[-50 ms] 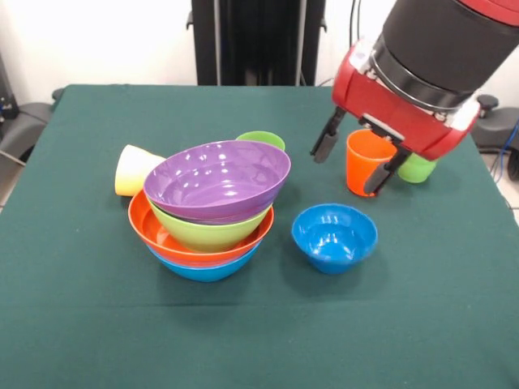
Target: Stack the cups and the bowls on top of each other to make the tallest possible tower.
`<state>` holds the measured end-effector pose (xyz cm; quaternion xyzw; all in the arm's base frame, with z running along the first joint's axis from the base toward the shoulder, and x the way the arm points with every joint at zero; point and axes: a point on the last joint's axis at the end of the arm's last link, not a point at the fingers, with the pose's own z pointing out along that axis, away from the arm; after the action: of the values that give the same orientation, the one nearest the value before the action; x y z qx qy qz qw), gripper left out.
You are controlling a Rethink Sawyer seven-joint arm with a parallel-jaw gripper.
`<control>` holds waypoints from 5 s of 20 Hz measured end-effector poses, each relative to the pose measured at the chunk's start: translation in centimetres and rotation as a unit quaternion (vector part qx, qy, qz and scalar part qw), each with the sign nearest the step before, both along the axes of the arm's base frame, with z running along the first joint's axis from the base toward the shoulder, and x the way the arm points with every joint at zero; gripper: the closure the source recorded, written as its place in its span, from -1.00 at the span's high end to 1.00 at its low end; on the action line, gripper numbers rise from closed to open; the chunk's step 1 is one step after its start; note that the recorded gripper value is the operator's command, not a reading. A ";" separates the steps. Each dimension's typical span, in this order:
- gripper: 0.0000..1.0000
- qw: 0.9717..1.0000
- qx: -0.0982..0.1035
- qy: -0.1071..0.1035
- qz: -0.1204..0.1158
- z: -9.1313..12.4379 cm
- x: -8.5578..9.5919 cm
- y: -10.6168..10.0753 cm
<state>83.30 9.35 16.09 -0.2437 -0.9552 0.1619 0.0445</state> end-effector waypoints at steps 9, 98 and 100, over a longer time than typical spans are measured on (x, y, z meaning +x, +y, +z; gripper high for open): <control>1.00 1.000 -0.004 -0.008 0.012 -2.7 0.0 0.5; -1.00 0.998 -0.015 -0.017 -0.055 -22.3 -10.9 0.9; -1.00 0.998 -0.016 -0.015 -0.057 -22.4 -11.2 0.8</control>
<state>72.05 10.14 -6.29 -0.3006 -0.9377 0.1705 0.0357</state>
